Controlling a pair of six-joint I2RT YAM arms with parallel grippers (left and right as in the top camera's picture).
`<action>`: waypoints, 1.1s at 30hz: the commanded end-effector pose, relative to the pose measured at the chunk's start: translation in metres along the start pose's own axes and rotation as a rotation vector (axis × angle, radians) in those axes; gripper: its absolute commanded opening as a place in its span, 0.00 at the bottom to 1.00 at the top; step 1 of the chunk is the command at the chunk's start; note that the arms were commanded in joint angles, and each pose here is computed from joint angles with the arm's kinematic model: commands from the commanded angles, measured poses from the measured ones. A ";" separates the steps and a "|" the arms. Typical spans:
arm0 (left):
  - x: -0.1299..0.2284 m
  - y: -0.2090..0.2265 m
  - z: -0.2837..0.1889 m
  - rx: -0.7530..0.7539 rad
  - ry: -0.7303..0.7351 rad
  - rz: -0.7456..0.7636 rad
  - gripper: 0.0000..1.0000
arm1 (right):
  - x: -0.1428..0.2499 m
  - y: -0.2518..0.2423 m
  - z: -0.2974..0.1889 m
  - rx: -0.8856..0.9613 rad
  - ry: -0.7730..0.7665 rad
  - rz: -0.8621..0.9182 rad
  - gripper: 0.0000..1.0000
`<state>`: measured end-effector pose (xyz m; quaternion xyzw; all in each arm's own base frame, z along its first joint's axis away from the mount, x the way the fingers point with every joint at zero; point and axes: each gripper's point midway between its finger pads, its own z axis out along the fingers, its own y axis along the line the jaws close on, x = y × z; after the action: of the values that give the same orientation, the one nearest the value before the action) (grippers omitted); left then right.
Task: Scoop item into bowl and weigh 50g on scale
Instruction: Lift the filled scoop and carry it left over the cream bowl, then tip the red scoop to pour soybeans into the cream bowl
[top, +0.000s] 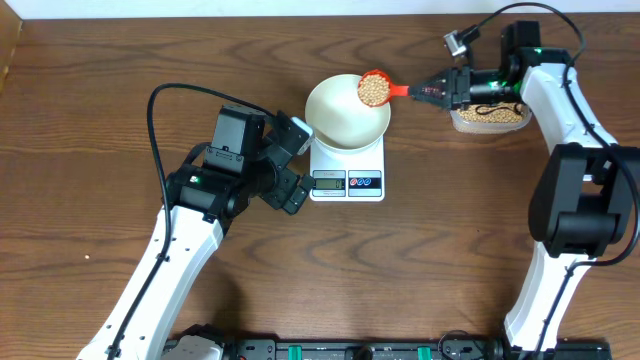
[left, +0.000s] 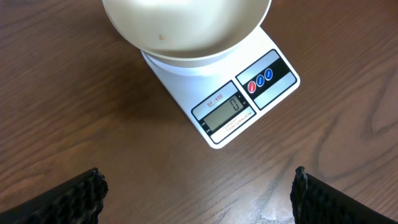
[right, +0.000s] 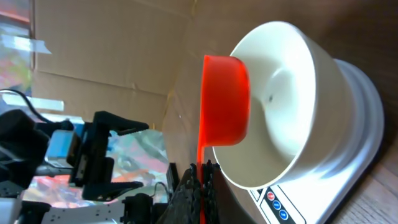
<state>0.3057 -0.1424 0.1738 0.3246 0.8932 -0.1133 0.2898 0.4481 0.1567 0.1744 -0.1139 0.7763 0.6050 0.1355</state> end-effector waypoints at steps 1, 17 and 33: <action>-0.001 -0.002 0.001 0.016 0.001 0.015 0.96 | 0.007 -0.003 0.012 0.012 0.030 0.009 0.01; -0.001 -0.002 0.001 0.015 0.001 0.015 0.96 | 0.019 -0.013 0.032 0.224 0.117 -0.065 0.02; -0.001 -0.002 0.001 0.016 0.001 0.015 0.96 | 0.022 -0.010 0.051 0.365 0.179 -0.216 0.01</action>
<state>0.3057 -0.1424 0.1738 0.3246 0.8932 -0.1133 0.2898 0.4343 0.1989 0.1197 -0.1877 0.8689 0.4446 0.1094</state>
